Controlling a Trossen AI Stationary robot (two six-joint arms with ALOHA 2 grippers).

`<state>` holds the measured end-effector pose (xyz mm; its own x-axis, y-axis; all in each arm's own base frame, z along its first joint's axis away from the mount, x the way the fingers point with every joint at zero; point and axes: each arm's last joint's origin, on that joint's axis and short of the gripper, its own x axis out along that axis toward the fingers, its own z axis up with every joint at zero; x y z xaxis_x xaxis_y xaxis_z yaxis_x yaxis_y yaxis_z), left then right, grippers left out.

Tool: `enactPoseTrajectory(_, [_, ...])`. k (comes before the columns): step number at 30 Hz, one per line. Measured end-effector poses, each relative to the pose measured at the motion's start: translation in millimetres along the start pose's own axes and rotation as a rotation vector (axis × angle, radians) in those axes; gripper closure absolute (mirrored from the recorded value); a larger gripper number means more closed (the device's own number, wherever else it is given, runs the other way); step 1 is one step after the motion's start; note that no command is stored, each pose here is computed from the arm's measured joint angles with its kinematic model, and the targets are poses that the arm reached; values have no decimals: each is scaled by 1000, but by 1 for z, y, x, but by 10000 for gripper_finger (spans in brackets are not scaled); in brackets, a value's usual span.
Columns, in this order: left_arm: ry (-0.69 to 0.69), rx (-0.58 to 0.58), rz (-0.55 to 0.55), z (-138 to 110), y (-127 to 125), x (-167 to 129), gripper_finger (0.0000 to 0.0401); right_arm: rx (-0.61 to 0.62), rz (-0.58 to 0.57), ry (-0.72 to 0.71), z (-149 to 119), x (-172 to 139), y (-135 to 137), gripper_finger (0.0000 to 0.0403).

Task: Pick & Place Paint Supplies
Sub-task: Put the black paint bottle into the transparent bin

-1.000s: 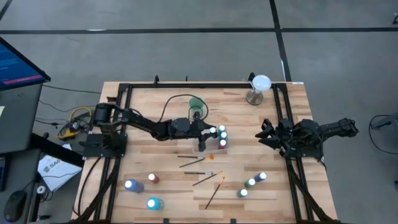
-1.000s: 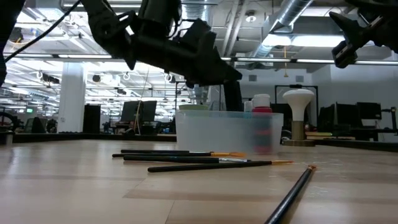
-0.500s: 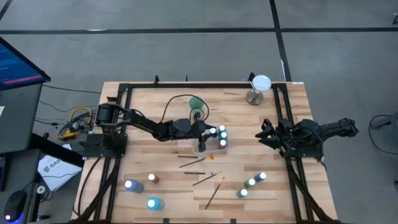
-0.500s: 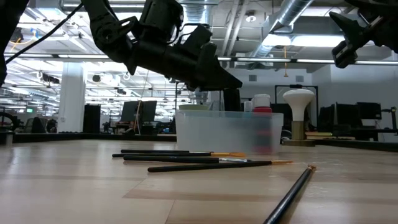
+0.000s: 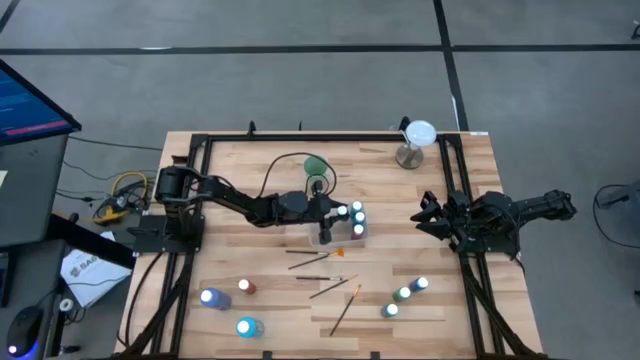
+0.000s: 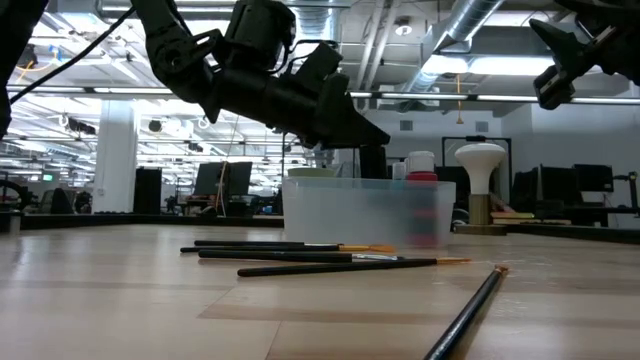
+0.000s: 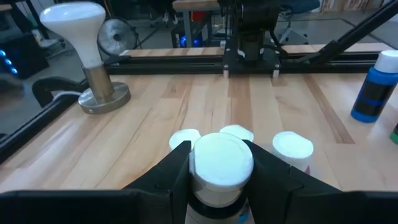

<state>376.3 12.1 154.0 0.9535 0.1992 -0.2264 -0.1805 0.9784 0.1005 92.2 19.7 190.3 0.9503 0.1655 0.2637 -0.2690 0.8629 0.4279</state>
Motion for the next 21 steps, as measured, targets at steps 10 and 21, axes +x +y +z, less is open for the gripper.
enactPoseTrajectory(10, [11, 8, -6, -12, -2, 13, 281, 0, 0, 1, 0, 0, 0, 281])
enactPoseTrajectory(21, [44, 13, 6, -15, 3, 14, 281, 0, -1, 1, 0, 0, 0, 281])
